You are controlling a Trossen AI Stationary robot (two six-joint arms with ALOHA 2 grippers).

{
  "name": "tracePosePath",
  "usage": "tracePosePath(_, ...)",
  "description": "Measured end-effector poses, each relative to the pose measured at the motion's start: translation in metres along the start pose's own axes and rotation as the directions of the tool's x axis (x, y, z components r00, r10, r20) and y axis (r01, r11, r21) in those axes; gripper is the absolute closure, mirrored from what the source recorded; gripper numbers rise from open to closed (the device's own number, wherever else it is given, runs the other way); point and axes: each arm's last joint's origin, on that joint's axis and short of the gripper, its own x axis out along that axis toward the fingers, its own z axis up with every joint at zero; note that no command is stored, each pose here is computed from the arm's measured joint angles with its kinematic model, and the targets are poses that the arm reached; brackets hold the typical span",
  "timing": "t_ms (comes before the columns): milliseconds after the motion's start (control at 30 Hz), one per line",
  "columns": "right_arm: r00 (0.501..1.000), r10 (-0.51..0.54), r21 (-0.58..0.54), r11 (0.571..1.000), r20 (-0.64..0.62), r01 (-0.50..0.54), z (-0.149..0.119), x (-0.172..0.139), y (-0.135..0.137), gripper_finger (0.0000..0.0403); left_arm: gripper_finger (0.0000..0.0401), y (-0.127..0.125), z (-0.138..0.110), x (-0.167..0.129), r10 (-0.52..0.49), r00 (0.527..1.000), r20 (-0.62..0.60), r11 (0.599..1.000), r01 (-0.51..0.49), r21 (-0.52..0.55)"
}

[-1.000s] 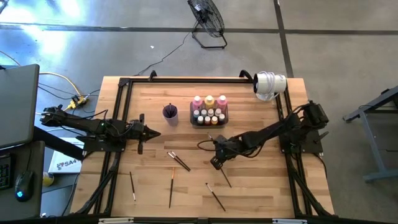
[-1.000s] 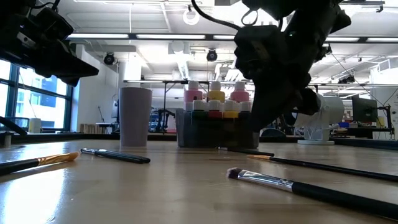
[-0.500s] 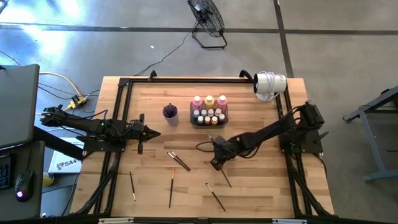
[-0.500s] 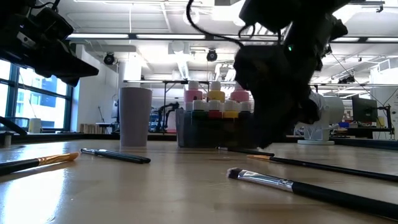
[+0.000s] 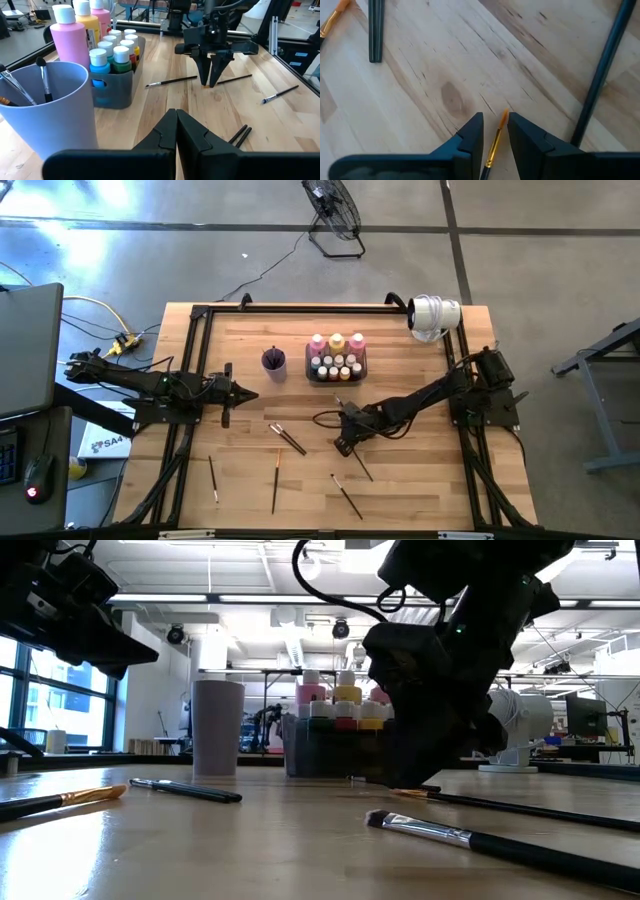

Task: Pick & Place Paint Supplies
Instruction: Put the gold paint brush into the purple cup

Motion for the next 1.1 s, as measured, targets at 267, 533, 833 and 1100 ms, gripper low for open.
tracePosePath(267,0.998,-0.058,-0.001,0.998,-0.003,0.058,-0.002,0.000,-0.004,0.0319,0.0401,0.000,0.000,0.000,0.000,1.000,0.000,1.000,0.000,0.000)
tracePosePath(533,0.994,-0.100,-0.010,0.995,-0.031,0.100,-0.004,-0.001,-0.009,0.0319,0.0401,0.000,0.000,0.000,0.000,1.000,0.000,1.000,0.000,0.000)
tracePosePath(833,0.978,-0.208,-0.020,0.978,0.002,0.208,-0.003,-0.014,-0.018,0.0319,0.0401,0.000,0.000,0.000,0.000,1.000,0.000,1.000,0.000,0.000)
tracePosePath(1100,0.953,-0.304,0.018,0.952,-0.014,0.304,-0.004,-0.021,-0.026,0.0328,0.0401,0.000,0.000,0.000,0.000,1.000,0.000,1.000,0.000,0.000)
